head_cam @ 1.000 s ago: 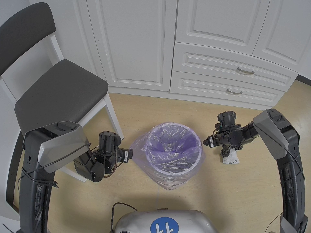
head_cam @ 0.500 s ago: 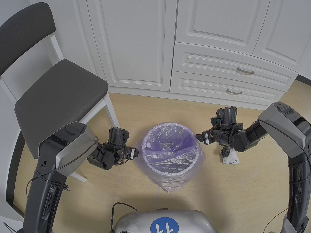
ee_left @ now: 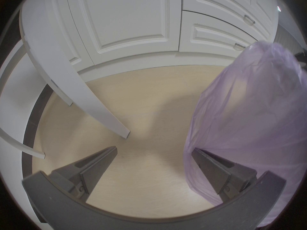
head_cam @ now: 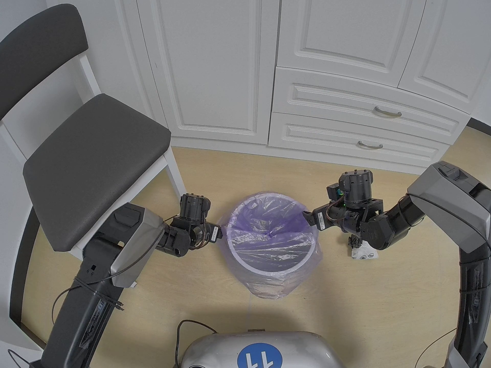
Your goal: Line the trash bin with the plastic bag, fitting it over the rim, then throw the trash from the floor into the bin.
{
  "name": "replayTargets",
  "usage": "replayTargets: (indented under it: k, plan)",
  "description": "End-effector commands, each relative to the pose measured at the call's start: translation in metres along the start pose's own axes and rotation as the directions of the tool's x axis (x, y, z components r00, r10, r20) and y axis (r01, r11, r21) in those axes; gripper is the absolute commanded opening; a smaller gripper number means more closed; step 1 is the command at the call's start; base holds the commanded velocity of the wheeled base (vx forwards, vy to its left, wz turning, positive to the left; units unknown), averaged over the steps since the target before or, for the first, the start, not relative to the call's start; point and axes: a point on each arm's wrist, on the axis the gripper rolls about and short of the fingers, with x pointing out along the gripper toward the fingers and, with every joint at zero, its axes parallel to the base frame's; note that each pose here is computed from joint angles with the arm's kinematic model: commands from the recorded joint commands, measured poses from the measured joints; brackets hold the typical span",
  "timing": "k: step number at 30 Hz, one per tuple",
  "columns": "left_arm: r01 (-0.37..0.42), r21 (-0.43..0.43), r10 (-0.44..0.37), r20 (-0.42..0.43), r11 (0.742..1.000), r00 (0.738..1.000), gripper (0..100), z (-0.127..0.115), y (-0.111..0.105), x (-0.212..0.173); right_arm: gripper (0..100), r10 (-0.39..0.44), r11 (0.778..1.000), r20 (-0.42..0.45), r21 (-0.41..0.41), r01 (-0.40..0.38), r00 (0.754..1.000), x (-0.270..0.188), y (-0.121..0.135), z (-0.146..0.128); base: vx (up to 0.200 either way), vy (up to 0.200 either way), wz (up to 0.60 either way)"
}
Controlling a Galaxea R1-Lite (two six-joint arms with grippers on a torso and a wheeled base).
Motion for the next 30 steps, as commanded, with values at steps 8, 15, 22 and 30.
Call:
replayTargets:
  k: [8,15,22,30]
  plan:
    - [-0.008,-0.027,0.008,0.001,1.0,1.0,100,-0.011,-0.001,0.012,100,0.002,1.0,-0.001,-0.003,-0.002,1.0,-0.003,0.001,-0.001,0.0,0.0,0.0]
    - [-0.004,-0.183,0.01,0.033,0.983,0.999,100,0.039,0.02,-0.047,100,0.023,1.0,0.063,-0.004,-0.023,0.998,-0.019,0.016,0.001,0.0,0.0,0.0]
    - [0.011,-0.194,0.005,0.082,0.981,0.997,100,0.023,0.027,-0.093,100,0.06,0.998,0.098,0.008,-0.061,0.993,-0.022,0.06,-0.012,0.0,0.0,0.0]
    - [0.072,-0.199,-0.041,0.158,0.977,0.987,100,0.012,0.033,-0.123,100,0.132,0.991,-0.019,-0.037,-0.132,0.991,-0.023,0.093,0.029,0.0,0.0,0.0]
